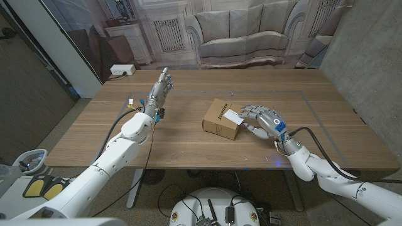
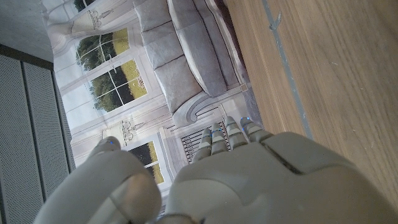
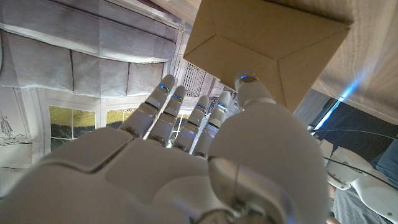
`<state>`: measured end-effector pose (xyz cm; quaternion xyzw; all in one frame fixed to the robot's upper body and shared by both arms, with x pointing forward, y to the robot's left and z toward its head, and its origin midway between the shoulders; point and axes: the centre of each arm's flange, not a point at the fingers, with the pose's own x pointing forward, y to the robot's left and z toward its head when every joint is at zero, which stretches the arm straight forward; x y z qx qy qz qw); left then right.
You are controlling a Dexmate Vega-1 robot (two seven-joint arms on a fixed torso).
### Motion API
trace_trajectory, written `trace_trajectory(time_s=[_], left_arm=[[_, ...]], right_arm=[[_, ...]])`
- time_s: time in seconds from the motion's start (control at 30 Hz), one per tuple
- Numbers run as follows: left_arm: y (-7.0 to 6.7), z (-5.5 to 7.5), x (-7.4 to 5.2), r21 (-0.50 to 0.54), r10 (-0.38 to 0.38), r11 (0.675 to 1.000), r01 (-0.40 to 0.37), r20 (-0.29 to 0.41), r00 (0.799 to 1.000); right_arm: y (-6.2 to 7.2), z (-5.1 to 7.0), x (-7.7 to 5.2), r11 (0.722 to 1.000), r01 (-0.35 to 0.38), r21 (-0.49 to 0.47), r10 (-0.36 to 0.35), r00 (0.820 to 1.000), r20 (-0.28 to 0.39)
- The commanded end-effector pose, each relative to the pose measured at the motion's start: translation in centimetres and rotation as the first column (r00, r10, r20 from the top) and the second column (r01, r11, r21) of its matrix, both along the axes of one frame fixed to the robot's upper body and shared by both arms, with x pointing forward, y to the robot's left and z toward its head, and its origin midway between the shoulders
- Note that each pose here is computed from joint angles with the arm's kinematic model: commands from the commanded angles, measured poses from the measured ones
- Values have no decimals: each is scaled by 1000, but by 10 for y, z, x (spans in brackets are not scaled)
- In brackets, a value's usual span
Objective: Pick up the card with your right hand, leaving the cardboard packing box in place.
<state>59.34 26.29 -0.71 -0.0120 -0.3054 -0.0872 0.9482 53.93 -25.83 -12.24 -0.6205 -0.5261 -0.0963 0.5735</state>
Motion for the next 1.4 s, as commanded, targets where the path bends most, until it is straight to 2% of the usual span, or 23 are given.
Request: trace_trajectory(time_s=[0.03, 0.67, 1.4], left_arm=[[0, 1, 3, -3, -5, 1000, 5, -3, 1000], [4, -3, 1, -7, 2, 1000, -2, -8, 1000], [-1, -4, 2, -8, -4, 1000, 4, -7, 1000]], right_arm=[[5, -1, 2, 1000, -16, -3, 16, 1000, -8], [9, 1, 3, 1000, -30, 6, 30, 999, -29], [5, 5, -3, 999, -41, 18, 41, 999, -7]])
